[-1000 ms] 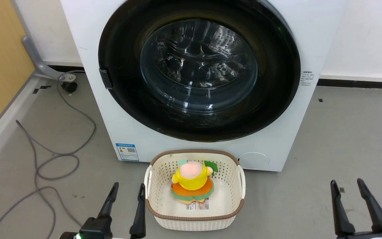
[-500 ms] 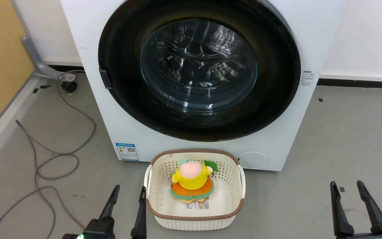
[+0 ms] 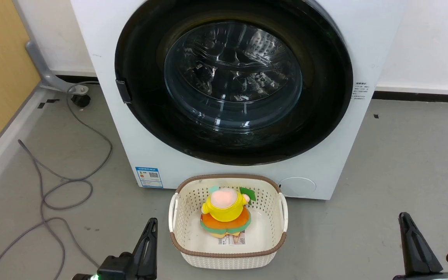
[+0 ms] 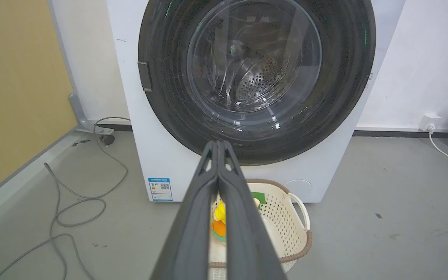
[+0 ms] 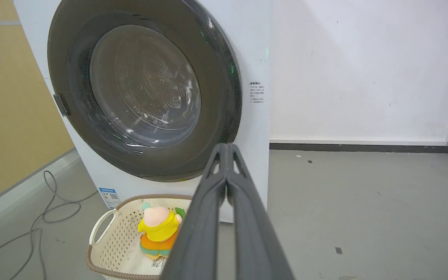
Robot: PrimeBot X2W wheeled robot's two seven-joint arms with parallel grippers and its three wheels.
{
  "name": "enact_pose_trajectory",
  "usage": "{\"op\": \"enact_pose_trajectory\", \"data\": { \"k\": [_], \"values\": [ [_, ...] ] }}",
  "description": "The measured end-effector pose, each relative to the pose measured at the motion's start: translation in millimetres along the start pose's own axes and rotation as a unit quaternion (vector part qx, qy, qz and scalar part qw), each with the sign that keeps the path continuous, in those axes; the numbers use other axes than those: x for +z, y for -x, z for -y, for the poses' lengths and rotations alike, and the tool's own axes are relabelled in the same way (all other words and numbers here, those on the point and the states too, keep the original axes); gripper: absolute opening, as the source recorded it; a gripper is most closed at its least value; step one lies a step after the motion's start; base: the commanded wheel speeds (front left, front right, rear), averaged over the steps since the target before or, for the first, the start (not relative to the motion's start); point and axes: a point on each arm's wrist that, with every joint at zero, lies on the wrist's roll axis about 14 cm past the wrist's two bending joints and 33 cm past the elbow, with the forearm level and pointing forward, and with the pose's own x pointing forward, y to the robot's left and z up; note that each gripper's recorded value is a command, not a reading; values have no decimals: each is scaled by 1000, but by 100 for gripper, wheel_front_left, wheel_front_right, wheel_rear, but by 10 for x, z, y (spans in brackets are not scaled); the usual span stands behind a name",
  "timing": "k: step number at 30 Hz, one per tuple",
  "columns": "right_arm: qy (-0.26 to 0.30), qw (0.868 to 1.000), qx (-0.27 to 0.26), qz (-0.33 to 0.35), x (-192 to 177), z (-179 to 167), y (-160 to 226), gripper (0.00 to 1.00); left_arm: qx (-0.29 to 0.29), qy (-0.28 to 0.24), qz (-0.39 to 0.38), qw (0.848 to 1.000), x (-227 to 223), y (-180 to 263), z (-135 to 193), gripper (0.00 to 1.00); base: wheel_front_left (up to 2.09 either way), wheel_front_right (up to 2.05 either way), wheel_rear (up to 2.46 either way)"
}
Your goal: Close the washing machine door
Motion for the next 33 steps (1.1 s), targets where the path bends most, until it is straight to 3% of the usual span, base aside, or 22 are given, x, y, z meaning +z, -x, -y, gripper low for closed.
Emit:
{"op": "enact_pose_trajectory", "data": {
  "k": [33],
  "values": [
    [16, 999, 14, -30, -68, -107, -78, 0, 9, -15, -19, 1000, 0, -77, -93, 0, 0, 0, 0]
  ]
}}
